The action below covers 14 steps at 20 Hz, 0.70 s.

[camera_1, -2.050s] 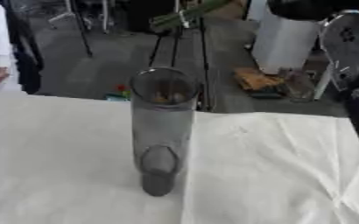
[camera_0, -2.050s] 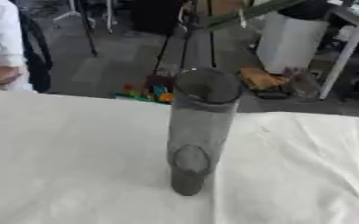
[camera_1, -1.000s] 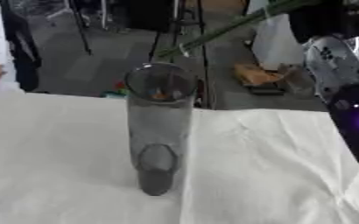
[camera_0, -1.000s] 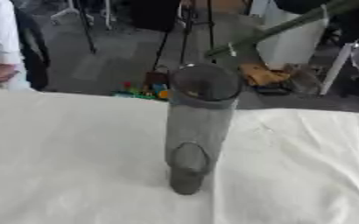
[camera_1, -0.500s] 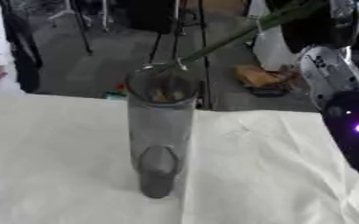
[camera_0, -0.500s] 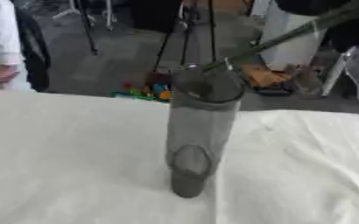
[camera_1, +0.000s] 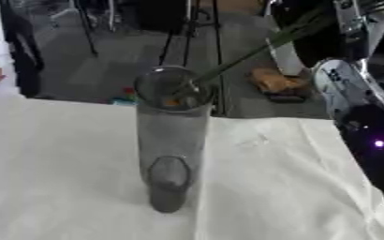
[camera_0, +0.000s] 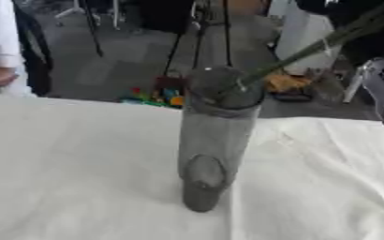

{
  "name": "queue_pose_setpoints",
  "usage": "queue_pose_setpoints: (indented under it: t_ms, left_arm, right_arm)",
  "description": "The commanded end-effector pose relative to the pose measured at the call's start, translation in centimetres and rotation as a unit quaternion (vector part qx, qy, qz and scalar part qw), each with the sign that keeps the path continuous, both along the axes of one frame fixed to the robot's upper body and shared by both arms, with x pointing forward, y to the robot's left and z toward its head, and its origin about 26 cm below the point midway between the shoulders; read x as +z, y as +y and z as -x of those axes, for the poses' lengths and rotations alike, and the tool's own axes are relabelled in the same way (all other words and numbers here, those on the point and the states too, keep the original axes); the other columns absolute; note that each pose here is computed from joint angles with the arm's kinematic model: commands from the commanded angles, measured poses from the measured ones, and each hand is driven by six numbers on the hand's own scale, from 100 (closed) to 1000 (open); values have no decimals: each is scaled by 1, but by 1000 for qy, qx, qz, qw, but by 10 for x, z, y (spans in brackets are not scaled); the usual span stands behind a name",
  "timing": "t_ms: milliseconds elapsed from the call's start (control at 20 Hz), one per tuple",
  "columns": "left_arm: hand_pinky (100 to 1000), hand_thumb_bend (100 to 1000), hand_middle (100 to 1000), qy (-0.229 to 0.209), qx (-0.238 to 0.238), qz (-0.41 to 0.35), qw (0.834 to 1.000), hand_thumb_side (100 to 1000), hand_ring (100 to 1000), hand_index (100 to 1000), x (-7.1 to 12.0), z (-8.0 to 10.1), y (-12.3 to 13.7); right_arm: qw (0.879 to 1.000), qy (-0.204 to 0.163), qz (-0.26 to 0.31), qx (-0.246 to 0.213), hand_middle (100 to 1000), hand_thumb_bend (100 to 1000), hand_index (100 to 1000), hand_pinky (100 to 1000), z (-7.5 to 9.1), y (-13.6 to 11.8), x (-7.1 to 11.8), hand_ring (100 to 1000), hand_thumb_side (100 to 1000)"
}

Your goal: Arrange flowers into the vase.

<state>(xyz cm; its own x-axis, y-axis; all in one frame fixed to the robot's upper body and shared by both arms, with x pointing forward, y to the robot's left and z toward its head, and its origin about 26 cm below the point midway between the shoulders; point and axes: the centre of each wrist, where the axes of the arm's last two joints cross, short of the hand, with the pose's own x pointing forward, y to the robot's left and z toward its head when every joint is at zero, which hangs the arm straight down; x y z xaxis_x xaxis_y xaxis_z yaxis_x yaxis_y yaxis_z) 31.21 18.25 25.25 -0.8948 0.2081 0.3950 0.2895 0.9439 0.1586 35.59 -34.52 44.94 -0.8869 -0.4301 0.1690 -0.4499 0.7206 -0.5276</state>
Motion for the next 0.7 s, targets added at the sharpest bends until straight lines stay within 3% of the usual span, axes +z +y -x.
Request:
queue_pose_setpoints:
  t_ms: [50,400,700]
  left_arm:
    - [729,248,889,-15,-2,-3,1000,1000,663,931,6,3,-1]
    - [729,250,890,-15,-4,-6,1000,1000,663,932,6,4,-1]
    - [730,251,891,-13,-2,-8,1000,1000,663,931,6,4,0]
  right_arm:
    - [981,-176,78,-13,100,117,100,100,4,-6,9,100,211]
    - [985,-148,83,-3,100,113,100,100,-2,-2,11,100,217]
    - [985,-152,83,-14,100,111,100,100,-6,-6,15,100,221]
